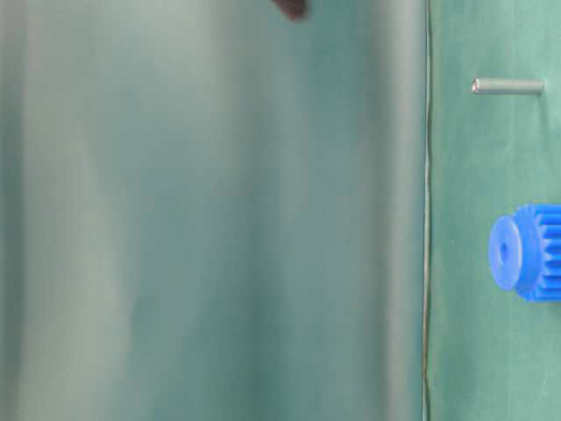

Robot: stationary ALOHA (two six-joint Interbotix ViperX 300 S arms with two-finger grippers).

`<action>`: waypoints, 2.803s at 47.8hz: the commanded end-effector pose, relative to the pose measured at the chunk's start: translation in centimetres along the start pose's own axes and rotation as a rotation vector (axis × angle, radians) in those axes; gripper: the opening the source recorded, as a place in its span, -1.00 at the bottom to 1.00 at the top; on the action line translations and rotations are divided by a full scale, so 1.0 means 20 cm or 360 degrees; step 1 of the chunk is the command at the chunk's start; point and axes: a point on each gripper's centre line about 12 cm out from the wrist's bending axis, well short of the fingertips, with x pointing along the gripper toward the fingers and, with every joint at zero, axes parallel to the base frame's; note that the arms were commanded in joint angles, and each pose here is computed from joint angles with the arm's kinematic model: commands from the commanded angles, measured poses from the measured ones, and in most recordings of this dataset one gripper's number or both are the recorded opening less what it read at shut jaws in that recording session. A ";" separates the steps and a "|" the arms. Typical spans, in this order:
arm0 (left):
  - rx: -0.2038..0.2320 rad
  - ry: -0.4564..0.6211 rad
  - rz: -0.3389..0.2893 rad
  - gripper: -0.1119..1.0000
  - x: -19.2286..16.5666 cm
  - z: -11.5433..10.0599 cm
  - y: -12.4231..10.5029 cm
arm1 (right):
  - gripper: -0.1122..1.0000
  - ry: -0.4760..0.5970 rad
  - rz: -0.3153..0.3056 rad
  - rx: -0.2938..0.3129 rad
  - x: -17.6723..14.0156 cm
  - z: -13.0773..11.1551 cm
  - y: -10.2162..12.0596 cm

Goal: Insert the shaft placed at a random location into the center hole of the small gear at another random location.
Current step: 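Move the right gripper open over the upright silver shaft, then close the right gripper on the silver shaft and lift it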

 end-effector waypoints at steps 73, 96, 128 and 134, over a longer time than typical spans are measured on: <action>0.0015 0.0025 0.0024 -0.80 0.01 0.02 0.02 | 0.11 0.0229 -0.0170 0.0095 0.43 -0.38 -0.14; 0.0015 0.0025 0.0036 -0.80 0.01 0.02 0.02 | -0.57 0.0207 -0.0165 0.0097 0.43 -0.36 -0.14; 0.0015 0.0032 0.0043 -0.80 0.01 0.02 0.03 | -0.57 0.0119 -0.0146 0.0093 0.34 -0.05 -0.13; 0.0015 0.0032 0.0043 -0.80 0.01 0.02 0.03 | -0.57 0.0116 -0.0146 0.0093 0.34 -0.05 -0.13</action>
